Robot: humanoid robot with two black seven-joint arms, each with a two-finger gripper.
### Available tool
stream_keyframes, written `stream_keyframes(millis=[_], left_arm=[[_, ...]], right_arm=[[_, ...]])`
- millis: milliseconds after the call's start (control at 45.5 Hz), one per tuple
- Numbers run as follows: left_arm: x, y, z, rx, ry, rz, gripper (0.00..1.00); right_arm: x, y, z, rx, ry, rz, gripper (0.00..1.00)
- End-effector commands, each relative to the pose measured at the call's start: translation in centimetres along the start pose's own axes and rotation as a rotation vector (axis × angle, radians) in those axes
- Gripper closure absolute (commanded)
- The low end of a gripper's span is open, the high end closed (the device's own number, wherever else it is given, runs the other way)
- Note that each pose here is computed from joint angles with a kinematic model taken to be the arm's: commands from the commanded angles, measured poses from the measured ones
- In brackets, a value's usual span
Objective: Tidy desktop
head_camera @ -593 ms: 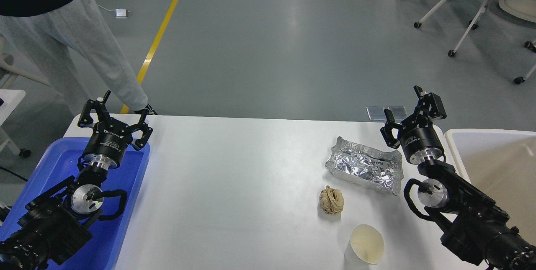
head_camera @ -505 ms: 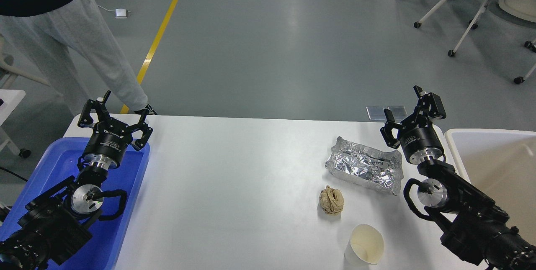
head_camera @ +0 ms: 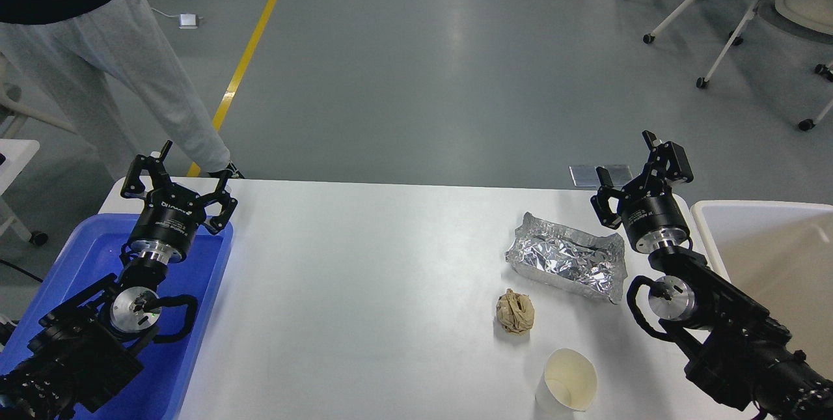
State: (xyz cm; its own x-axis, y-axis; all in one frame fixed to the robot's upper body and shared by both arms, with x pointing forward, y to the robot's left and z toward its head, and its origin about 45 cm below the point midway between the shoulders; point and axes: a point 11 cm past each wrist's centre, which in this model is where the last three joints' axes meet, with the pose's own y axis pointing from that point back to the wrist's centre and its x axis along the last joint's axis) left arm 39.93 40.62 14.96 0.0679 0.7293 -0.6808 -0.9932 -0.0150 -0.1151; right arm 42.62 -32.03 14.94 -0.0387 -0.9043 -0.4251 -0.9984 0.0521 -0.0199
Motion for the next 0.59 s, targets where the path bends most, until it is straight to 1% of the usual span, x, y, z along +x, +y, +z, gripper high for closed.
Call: stream_keyframes(millis=[0,264,571], left_arm=[[0.0,0.0,0.0,0.000,0.000,0.000,0.00],[0.0,0.0,0.0,0.000,0.000,0.000,0.00],[0.0,0.0,0.0,0.000,0.000,0.000,0.00]], right_arm=[[-0.1,-0.1,-0.2,0.005,-0.005,-0.007,0.01],[0.6,-0.1,-0.7,0.005,0.026,-0.001,0.01],[1.3,0.1,-0.1,-0.051,0.037,0.033,0.01]])
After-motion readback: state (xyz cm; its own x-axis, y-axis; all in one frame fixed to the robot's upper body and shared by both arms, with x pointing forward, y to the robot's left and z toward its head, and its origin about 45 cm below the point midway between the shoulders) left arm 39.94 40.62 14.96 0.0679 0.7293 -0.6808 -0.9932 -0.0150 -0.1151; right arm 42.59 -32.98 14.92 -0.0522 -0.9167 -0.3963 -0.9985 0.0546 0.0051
